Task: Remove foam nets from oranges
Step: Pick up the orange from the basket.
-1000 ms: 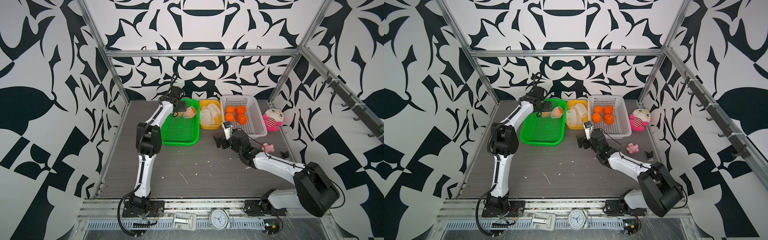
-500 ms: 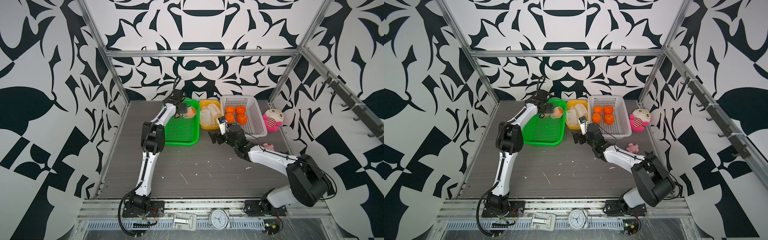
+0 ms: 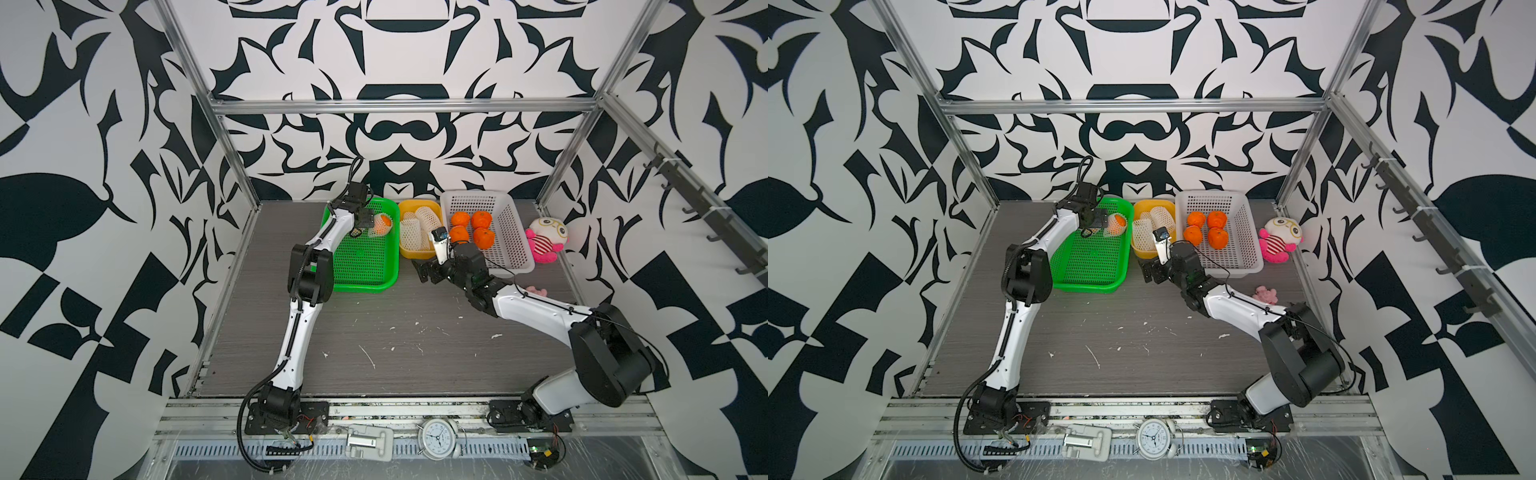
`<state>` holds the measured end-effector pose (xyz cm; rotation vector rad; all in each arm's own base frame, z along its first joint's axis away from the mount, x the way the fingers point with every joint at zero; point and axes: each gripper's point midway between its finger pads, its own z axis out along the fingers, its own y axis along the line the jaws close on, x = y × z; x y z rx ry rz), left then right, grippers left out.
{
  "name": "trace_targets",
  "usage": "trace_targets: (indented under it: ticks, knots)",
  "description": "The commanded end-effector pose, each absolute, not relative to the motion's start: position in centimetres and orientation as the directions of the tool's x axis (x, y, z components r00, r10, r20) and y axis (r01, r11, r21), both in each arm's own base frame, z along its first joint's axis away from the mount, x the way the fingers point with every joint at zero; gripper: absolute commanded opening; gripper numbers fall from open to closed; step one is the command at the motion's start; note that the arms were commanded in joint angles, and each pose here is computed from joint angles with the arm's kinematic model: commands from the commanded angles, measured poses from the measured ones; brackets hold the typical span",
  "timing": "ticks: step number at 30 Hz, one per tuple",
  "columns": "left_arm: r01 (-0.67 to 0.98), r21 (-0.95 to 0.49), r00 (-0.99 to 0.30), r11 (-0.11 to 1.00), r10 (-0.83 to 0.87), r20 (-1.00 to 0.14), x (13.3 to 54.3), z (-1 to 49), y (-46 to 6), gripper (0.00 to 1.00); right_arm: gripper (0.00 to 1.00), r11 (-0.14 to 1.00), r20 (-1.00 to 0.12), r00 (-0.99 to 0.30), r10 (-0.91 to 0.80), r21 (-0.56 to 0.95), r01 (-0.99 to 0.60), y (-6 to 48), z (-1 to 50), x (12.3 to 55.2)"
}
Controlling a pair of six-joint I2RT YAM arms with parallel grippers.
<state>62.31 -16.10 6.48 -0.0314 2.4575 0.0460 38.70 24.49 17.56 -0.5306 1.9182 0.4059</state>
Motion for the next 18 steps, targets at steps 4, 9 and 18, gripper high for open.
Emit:
trace_targets:
  ticks: [4,9,18]
  knots:
    - [-0.048,0.034,-0.777,0.998,-0.016,-0.629,62.0,6.3,-15.5,0.96,0.98,0.836,-0.937,-0.318,-0.147,0.054,-0.546,25.3,19.5,39.0]
    - [-0.054,0.042,-0.785,0.998,-0.016,-0.620,61.4,6.0,-14.9,0.92,0.98,0.834,-0.936,-0.320,-0.145,0.058,-0.548,25.4,19.8,39.0]
    - [-0.060,0.046,-0.775,0.997,-0.017,-0.631,60.9,7.6,-14.6,0.86,0.97,0.832,-0.940,-0.310,-0.141,0.057,-0.551,25.4,20.5,38.8]
